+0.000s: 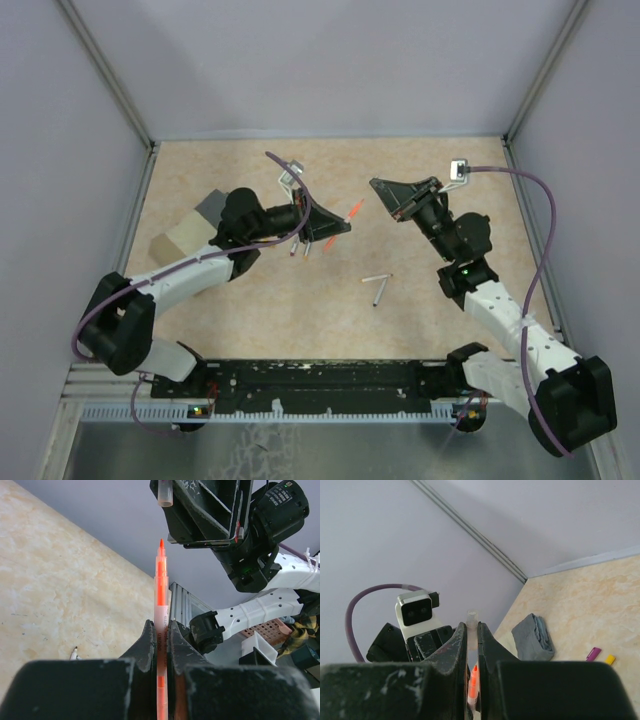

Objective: Insert the pens into the pen caps
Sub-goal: Insert the pen cap onto the pen.

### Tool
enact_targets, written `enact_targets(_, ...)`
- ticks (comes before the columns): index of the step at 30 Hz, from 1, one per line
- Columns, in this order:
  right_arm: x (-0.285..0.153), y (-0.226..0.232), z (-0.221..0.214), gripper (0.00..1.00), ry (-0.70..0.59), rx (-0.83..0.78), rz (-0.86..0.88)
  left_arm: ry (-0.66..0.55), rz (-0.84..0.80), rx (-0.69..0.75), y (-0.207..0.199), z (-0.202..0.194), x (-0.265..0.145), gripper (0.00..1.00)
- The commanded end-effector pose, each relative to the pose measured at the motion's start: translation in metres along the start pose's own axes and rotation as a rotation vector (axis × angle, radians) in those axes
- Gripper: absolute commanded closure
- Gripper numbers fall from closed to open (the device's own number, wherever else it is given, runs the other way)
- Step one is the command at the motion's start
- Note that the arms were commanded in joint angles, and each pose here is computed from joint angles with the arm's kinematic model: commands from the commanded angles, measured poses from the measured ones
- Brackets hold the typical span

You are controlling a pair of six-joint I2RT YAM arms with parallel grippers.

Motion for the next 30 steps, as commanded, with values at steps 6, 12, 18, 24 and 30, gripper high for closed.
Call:
enact_targets(6,0.0023,0.0112,0.0056,1.00,-0.033,-0.028,0.078,-0.027,-0.064,0.053,-0.0130,0.0107,0.0059,1.00)
enact_targets(12,0.0025,0.0116,0.0038,1.00,-0.027,-0.026,0.080,-0.035,-0.071,0.056,-0.0139,0.0122,0.0067,1.00)
enact_targets(18,0.0025,0.0121,0.0028,1.00,-0.022,-0.024,0.084,-0.039,-0.071,0.057,-0.0141,0.0128,0.0074,1.00)
enact_targets(24,0.0021,0.0118,0.0018,1.00,-0.019,-0.023,0.085,-0.048,-0.080,0.055,-0.0144,0.0139,0.0080,1.00)
enact_targets(30,0.0020,0.0129,0.0017,1.00,-0.018,-0.024,0.093,-0.050,-0.082,0.055,-0.0140,0.0147,0.0096,1.00)
Point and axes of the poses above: each gripper's point midway between its finger pads, its own x axis out along the fingers, its own y axis along the line the jaws close on, z = x × y, the point moved 10 cm from there along -x, back along the fingers, and after that the axes turned 7 degrees about -x, right-handed, at the moved point
